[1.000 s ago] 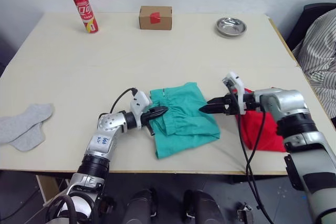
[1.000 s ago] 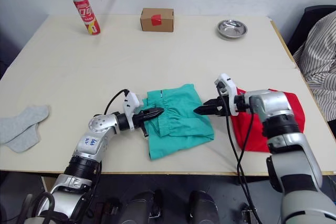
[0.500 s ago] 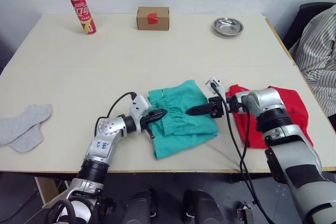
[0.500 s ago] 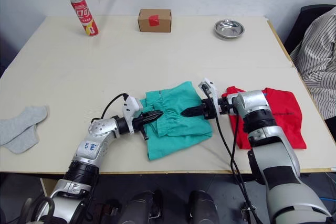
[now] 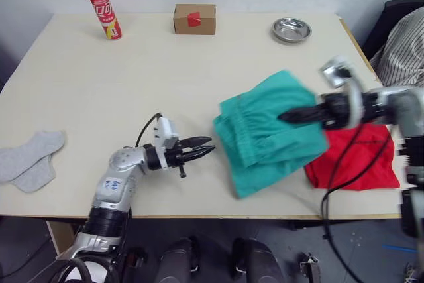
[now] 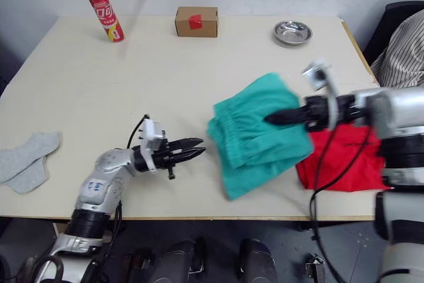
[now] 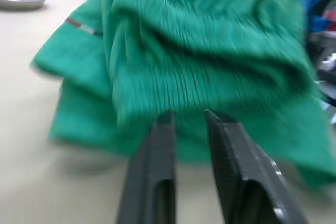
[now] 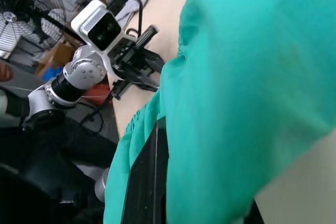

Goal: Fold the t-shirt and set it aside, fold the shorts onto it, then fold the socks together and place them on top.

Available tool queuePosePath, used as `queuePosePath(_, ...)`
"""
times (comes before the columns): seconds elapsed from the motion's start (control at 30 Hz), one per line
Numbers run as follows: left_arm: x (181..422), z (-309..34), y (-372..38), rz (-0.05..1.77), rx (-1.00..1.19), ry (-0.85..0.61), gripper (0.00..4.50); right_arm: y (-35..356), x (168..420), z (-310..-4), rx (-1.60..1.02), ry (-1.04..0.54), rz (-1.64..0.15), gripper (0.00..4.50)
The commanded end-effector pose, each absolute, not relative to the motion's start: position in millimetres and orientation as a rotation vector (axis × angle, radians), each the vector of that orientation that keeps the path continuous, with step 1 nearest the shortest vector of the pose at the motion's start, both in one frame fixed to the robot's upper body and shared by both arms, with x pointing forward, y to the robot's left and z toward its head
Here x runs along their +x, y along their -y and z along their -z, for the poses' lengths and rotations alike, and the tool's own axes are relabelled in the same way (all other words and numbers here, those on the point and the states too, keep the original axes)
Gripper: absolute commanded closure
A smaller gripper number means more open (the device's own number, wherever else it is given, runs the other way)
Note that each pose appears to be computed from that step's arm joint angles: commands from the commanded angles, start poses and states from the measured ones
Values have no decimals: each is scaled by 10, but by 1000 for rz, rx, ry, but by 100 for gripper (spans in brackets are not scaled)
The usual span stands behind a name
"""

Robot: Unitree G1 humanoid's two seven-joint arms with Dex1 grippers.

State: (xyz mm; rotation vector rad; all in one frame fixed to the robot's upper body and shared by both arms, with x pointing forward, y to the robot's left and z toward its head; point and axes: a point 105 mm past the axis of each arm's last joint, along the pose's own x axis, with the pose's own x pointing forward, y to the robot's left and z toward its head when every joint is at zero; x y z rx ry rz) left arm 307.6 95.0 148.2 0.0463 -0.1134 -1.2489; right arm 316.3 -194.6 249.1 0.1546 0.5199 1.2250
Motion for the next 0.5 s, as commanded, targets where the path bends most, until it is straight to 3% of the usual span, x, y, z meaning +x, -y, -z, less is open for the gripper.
queuePosePath(0.03, 2906, -1736, -949, 1314, 53, 207, 228, 2336, 3029, -2678, 86, -495, -1143, 450)
queuePosePath(0.17, 2828, -1806, -949, 1335, 64, 239, 103, 2920, 2932, -2531, 70, -602, -928, 450)
queuePosePath(0.27, 2812, -1809, -969, 1339, 62, 237, 7, 3262, 2886, -2224, 35, -718, -802, 450)
queuePosePath(0.37, 2795, -1801, -982, 1341, 62, 227, 1, 3505, 2861, -1895, -52, -822, -730, 450)
queuePosePath(0.5, 2761, -1793, -1000, 1347, 63, 208, 1, 3714, 3107, -1630, -178, -747, -582, 450)
